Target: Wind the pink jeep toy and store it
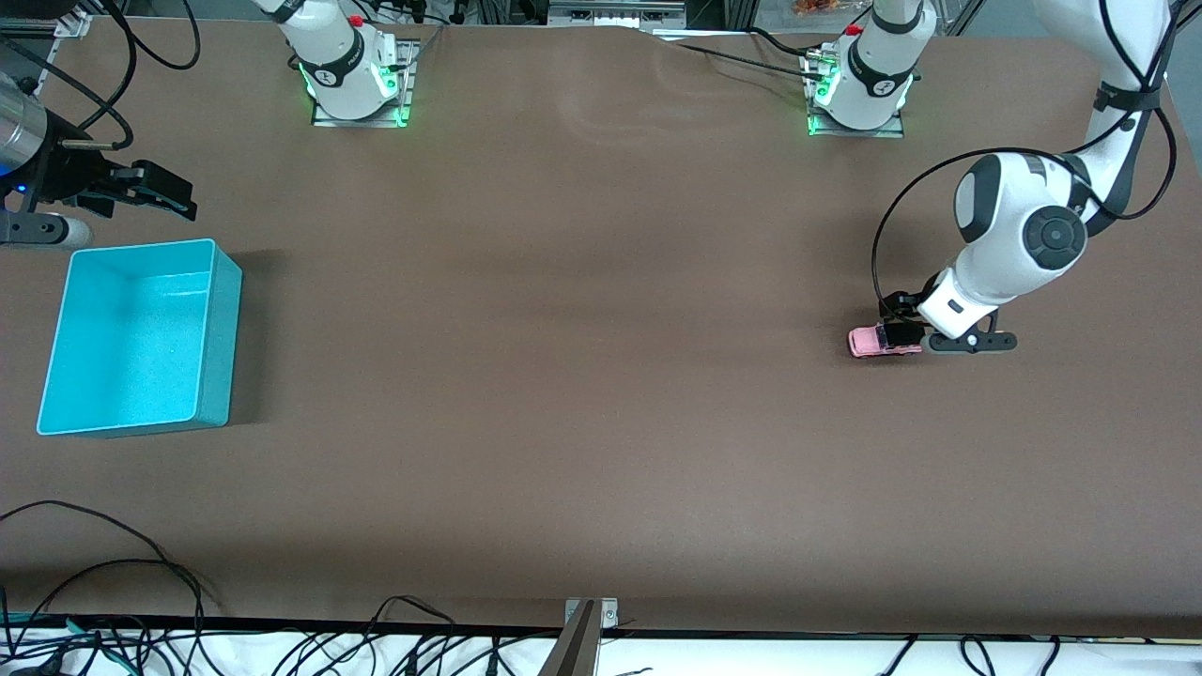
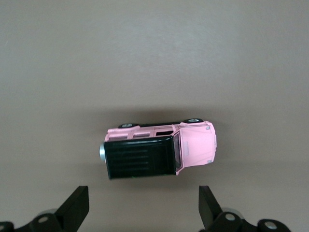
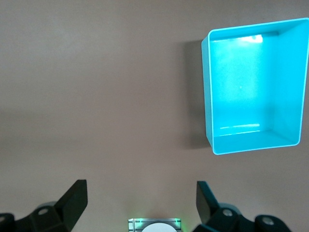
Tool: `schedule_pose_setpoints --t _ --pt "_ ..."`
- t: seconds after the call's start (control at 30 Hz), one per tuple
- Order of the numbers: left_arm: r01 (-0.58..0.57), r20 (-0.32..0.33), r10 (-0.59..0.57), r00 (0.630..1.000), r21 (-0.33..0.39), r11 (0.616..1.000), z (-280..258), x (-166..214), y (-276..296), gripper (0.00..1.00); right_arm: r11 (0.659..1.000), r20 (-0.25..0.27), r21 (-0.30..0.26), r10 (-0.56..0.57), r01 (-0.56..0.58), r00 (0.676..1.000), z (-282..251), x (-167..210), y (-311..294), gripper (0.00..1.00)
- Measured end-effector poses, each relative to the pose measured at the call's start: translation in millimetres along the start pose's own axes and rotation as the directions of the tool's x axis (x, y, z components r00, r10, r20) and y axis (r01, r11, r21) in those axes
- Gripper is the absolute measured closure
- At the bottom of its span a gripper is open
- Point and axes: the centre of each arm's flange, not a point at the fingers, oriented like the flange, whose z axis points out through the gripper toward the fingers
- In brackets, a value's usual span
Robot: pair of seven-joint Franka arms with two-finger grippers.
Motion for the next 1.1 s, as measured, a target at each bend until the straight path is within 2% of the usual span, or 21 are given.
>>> schedule_pose_setpoints --t 0.17,0.3,0.4,0.57,0.7,0.83,0.93,1.1 --pt "-0.225 0.001 0.225 0.974 0.010 0.974 4.3 0.9 2.6 0.00 1.000 -0.014 0.001 0.000 0.000 1.000 -4.7 -1.3 0.1 0.00" --pt "-0.426 0.010 0.425 0.905 0.006 0.905 8.2 0.6 0.4 0.00 1.000 -0.044 0.004 0.001 -0.001 0.999 -15.8 -3.8 0.3 0.00" --pt "-0.561 0.017 0.560 0.828 0.000 0.828 12.7 0.3 -2.3 0.00 1.000 -0.060 0.011 0.001 0.000 0.998 -23.8 -6.7 -0.6 0.00" --pt "-0.738 0.028 0.738 0.674 -0.018 0.675 22.5 -0.6 -5.0 0.00 1.000 -0.070 0.013 0.002 -0.001 0.998 -29.0 -9.3 -0.1 0.00" --pt "-0.823 0.022 0.824 0.567 -0.020 0.567 29.3 0.6 -4.4 0.00 1.000 -0.069 0.013 0.004 -0.003 0.998 -28.9 -9.2 1.0 0.00" --pt "-0.888 0.001 0.888 0.459 0.007 0.459 34.5 5.3 -3.2 0.00 1.000 -0.069 0.013 0.005 -0.004 0.998 -28.8 -9.2 1.8 0.00" --pt "-0.918 -0.014 0.918 0.395 0.033 0.396 41.6 8.5 -2.3 0.00 1.000 -0.068 0.013 0.005 -0.004 0.998 -28.7 -9.2 1.8 0.00" --pt "-0.943 -0.021 0.944 0.330 0.049 0.330 55.4 10.9 -1.8 0.00 1.000 -0.067 0.013 0.005 -0.004 0.998 -28.2 -9.1 1.8 0.00"
